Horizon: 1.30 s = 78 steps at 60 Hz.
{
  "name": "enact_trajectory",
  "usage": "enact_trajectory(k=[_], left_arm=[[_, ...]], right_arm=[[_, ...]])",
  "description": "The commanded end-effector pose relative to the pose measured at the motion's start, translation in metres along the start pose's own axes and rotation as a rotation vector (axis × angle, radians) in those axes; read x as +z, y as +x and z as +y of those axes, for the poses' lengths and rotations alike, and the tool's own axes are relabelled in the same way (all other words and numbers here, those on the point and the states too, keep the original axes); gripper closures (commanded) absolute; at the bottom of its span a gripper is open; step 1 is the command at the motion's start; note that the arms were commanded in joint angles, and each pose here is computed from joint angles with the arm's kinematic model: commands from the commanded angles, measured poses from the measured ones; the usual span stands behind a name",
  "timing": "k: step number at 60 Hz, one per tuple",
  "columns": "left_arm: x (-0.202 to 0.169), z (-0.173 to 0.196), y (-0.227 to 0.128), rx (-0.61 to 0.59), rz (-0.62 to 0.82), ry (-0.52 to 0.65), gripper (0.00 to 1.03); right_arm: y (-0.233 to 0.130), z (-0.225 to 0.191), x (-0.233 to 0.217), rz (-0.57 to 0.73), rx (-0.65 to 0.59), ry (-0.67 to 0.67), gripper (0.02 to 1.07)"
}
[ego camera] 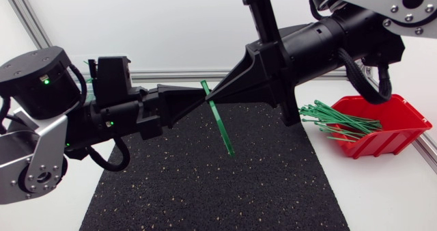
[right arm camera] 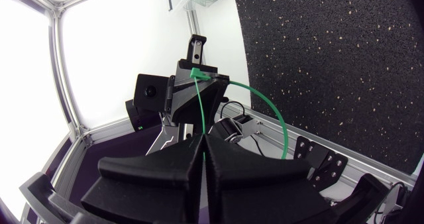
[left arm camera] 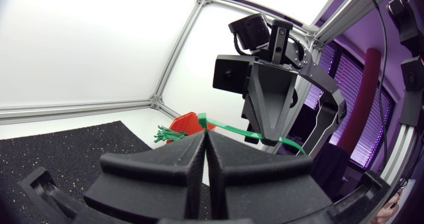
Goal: Take a green cable tie from the red box, thread the tail through the head to close it, then place it in the transparent bin on the left.
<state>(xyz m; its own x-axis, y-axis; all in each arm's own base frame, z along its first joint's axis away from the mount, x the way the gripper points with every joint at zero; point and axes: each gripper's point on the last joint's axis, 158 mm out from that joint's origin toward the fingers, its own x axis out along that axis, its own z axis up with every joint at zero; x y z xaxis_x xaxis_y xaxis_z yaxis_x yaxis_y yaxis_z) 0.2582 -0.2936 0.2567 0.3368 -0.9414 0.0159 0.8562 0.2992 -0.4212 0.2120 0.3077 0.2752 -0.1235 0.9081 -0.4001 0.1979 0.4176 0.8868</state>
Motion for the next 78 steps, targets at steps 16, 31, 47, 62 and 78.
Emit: enact_trajectory(k=[16,31,47,62,78], left_arm=[[-0.004,-0.014,-0.005,-0.031,-0.003,0.005,1.0],[-0.006,-0.024,-0.004,-0.053,-0.001,0.015,1.0],[-0.01,-0.034,-0.001,-0.073,0.007,0.037,1.0],[-0.003,-0.036,-0.003,-0.059,-0.018,0.065,1.0],[0.003,-0.042,-0.008,-0.065,-0.035,0.082,1.0]], right_arm=[[-0.002,-0.006,0.005,-0.011,0.002,0.043,1.01],[-0.005,-0.004,0.006,-0.016,0.008,0.044,1.01],[-0.004,-0.005,0.008,-0.015,0.013,0.061,1.01],[-0.003,-0.004,0.013,-0.023,0.031,0.097,1.01],[-0.003,-0.006,0.021,-0.037,0.037,0.12,1.01]])
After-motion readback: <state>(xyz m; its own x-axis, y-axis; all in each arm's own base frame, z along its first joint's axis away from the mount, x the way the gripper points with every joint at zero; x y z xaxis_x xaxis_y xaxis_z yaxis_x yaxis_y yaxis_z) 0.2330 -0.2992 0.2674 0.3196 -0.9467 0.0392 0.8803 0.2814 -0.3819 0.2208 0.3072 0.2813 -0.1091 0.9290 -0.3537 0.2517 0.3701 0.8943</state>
